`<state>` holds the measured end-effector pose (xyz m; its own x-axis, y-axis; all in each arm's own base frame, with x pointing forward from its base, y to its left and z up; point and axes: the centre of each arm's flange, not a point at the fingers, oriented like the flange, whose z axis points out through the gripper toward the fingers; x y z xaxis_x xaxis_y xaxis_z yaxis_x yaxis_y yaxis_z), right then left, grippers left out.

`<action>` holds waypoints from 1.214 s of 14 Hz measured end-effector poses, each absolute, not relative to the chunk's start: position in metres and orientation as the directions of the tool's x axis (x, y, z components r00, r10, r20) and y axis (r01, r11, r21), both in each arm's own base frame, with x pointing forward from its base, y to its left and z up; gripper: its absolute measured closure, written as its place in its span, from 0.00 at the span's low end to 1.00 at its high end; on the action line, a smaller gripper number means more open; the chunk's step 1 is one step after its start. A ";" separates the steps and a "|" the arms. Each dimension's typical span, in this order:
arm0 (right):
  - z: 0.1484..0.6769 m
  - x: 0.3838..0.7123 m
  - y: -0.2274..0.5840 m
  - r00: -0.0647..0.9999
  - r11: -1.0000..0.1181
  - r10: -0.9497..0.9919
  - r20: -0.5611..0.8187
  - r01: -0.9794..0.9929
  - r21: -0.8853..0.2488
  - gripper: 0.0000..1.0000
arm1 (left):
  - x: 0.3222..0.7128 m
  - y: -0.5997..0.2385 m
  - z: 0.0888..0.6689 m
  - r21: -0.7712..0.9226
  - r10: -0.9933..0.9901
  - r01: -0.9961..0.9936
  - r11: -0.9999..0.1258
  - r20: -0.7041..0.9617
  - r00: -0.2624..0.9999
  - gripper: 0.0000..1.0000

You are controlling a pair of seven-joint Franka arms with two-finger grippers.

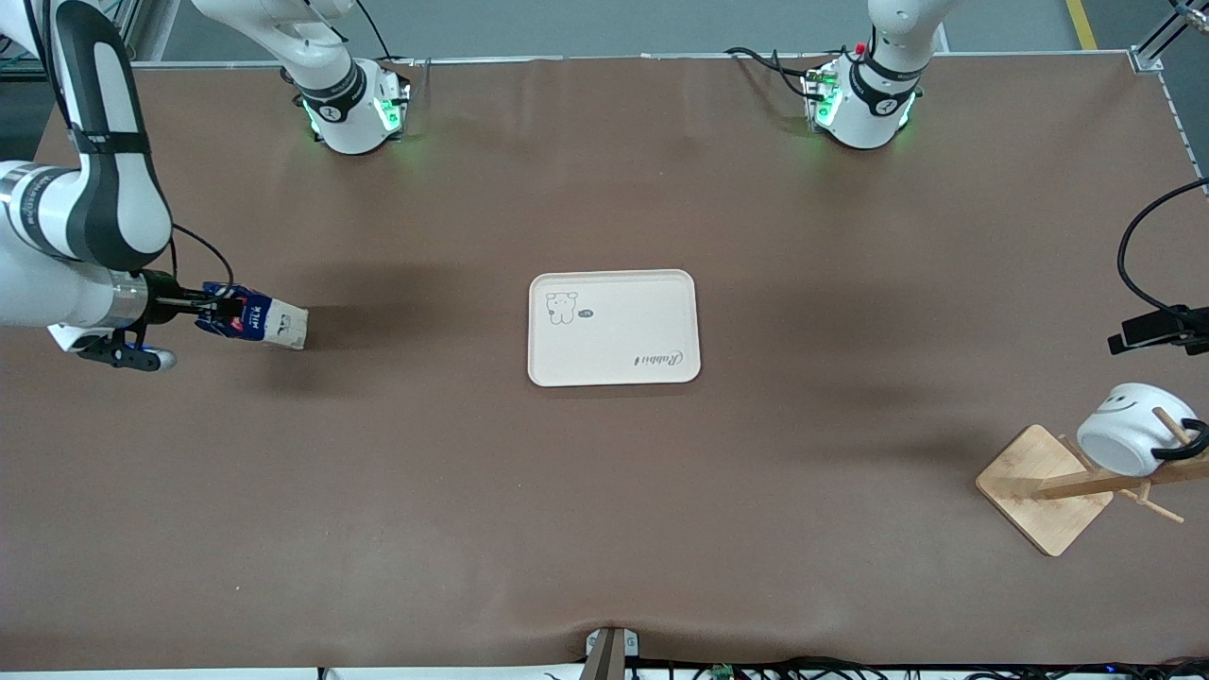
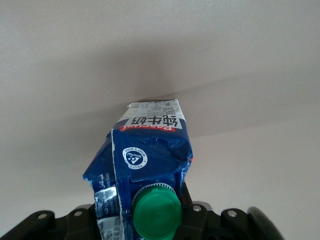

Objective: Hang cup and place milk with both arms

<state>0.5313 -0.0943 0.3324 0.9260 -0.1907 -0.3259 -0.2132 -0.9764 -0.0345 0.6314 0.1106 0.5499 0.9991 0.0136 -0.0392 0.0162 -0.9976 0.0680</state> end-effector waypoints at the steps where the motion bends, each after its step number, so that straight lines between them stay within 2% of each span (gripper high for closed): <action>1: 0.331 0.527 -0.094 0.929 -0.976 -0.191 -0.317 -0.214 -0.037 0.50 | 0.628 0.109 0.556 0.060 0.026 0.028 -0.998 -0.042 0.999 0.00; 5: 0.332 0.519 -0.093 0.932 -0.976 -0.192 -0.307 -0.214 -0.041 0.49 | 0.621 0.105 0.569 0.046 0.046 0.048 -0.998 -0.043 0.998 0.00; 7: 0.333 0.520 -0.093 0.933 -0.976 -0.192 -0.303 -0.214 -0.041 0.35 | 0.620 0.107 0.570 0.046 0.049 0.051 -0.998 -0.042 0.998 0.00; 10: 0.338 0.521 -0.093 0.932 -0.976 -0.190 -0.308 -0.213 -0.042 0.04 | 0.619 0.107 0.574 0.042 0.051 0.052 -0.998 -0.035 0.998 0.00; 11: 0.339 0.521 -0.093 0.929 -0.976 -0.189 -0.317 -0.213 -0.042 0.00 | 0.618 0.106 0.578 0.039 0.051 0.052 -0.998 -0.032 0.998 0.00; 17: 0.343 0.523 -0.093 0.930 -0.976 -0.189 -0.314 -0.213 -0.042 0.00 | 0.602 0.094 0.605 -0.044 0.071 0.070 -0.997 -0.030 0.997 0.00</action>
<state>0.5226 -0.0932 0.3426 0.9302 -0.1892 -0.3144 -0.2129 -0.9761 -0.0425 0.6023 0.0938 0.6054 0.9970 0.0715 -0.0305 0.0701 -0.9966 -0.0441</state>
